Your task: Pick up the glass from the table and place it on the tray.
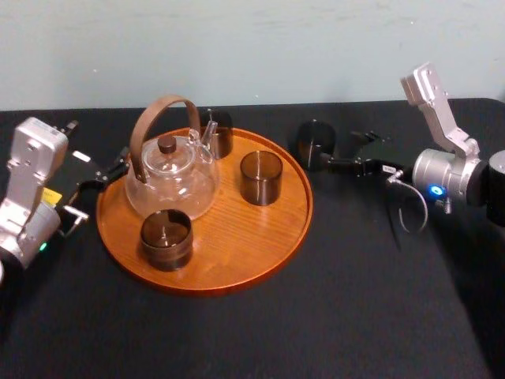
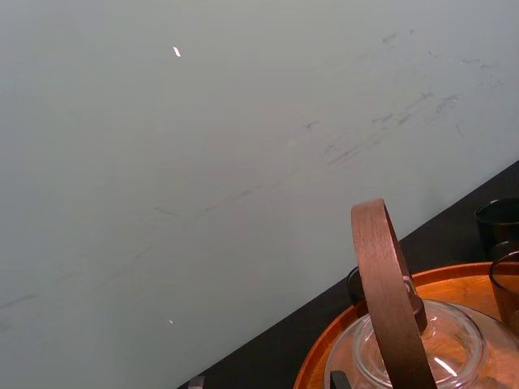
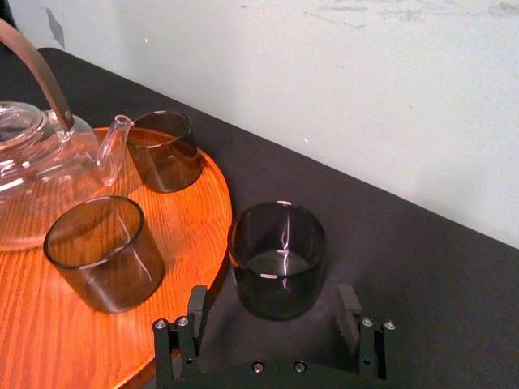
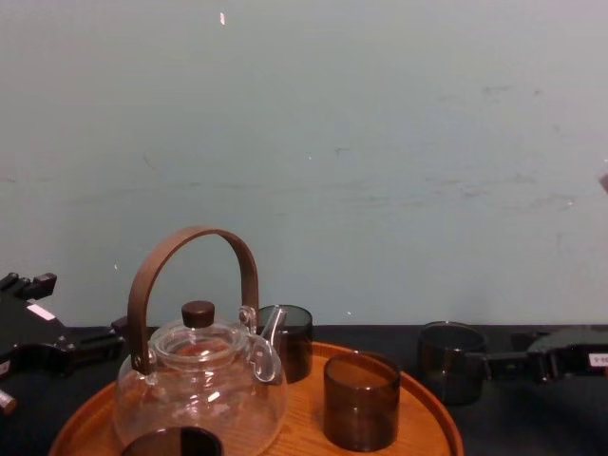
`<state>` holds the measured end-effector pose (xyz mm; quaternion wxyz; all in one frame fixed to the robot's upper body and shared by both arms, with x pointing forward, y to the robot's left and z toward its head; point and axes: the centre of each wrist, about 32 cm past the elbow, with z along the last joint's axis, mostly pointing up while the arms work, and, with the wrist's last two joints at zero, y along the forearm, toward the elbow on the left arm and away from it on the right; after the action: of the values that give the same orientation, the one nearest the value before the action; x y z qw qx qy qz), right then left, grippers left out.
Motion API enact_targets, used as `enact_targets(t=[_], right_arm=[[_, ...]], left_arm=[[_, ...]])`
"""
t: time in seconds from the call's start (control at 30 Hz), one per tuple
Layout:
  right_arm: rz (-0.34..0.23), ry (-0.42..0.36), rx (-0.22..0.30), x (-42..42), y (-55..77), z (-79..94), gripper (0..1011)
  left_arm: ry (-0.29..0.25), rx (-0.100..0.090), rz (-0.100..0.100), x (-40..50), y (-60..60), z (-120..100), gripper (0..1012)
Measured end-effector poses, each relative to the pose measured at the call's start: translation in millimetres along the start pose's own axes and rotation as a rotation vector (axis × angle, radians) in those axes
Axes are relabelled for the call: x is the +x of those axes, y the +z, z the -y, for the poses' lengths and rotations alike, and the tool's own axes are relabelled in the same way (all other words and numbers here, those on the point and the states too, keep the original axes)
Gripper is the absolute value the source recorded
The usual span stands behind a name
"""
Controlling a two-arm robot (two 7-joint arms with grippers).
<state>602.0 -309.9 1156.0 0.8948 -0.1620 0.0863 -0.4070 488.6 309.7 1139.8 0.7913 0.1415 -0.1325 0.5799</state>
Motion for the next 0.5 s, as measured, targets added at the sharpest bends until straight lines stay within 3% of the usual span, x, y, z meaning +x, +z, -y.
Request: enact_targets(t=[0.5], right_arm=[[0.006,0.003,0.007,3.1,7.6,-18.6,1002]], left_arm=[[0.0,0.0,0.0,-0.1,0.0,0.0,1001]])
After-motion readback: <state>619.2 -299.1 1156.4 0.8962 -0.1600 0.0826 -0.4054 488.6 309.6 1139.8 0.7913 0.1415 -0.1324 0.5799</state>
